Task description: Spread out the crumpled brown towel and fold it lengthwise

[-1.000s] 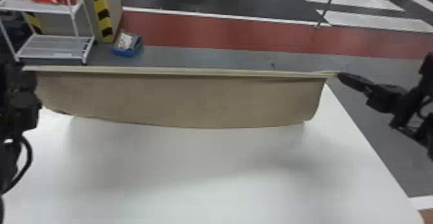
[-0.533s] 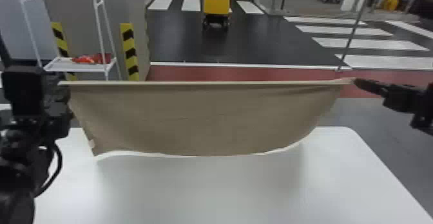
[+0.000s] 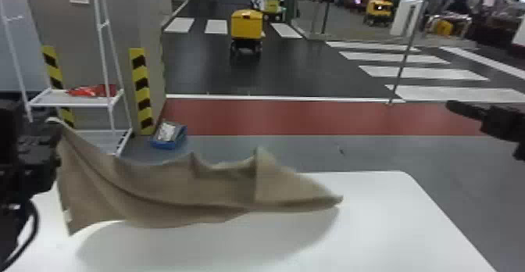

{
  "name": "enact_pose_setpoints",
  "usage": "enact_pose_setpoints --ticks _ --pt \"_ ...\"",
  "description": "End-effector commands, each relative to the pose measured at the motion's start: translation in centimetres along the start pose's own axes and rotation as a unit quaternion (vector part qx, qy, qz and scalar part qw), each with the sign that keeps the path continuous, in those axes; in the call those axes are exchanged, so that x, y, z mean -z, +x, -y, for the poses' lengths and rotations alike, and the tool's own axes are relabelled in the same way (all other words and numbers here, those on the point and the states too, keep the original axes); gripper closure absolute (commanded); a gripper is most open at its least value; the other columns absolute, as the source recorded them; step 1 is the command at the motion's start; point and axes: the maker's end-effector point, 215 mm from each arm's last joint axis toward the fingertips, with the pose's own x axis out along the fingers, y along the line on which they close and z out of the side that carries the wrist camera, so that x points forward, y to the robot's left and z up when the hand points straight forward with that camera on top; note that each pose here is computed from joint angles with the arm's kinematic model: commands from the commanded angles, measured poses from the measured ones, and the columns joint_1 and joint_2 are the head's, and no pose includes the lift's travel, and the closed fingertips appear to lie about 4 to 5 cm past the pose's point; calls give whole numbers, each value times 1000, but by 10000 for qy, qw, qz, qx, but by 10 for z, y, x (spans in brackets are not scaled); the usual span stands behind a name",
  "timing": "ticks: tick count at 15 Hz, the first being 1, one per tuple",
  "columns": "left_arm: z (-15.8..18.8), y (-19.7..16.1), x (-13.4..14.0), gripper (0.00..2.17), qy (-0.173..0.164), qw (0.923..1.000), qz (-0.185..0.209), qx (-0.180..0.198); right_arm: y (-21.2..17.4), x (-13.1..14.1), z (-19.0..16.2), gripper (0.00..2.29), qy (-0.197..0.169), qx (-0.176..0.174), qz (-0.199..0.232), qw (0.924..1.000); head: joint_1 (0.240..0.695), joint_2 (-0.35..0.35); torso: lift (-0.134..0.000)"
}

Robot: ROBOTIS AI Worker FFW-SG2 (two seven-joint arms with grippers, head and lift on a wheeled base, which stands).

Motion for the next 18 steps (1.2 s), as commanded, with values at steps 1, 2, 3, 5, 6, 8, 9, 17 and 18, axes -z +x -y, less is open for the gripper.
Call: enact_pose_setpoints --ticks 1,2,3,5,6,8,9,17,18 --pt "-7 10 2 1420 58 10000 -33 -38 5 6 7 1659 26 65 -56 10000 416 -149 -124" --pt "-8 16 3 1420 55 10000 -59 -53 11 9 7 1659 11 87 -67 9999 416 -149 -124" --pt "-9 20 6 1420 78 9999 -95 -48 16 11 5 1659 -36 89 -73 9999 418 -147 -124" --pt "-8 21 11 1420 89 9999 -140 -42 22 17 -3 1656 -135 26 -88 9999 420 -138 -124" --pt "-5 23 16 1420 106 9998 -179 -13 24 34 -12 1642 -196 -84 -210 9996 421 -133 -124" --pt "1 24 24 1420 152 9996 -253 41 18 69 -46 950 -169 -544 -344 9978 431 -124 -124" --pt "3 24 30 1420 163 9994 -298 63 9 90 -78 596 -145 -1006 -410 9940 442 -116 -124" --pt "11 16 58 1420 168 9987 -452 165 -44 287 -356 292 -1344 -2817 -1195 9425 575 106 -124" --pt "12 15 60 1420 156 9987 -461 174 -49 302 -380 296 -1493 -2876 -1122 9394 604 162 -124"
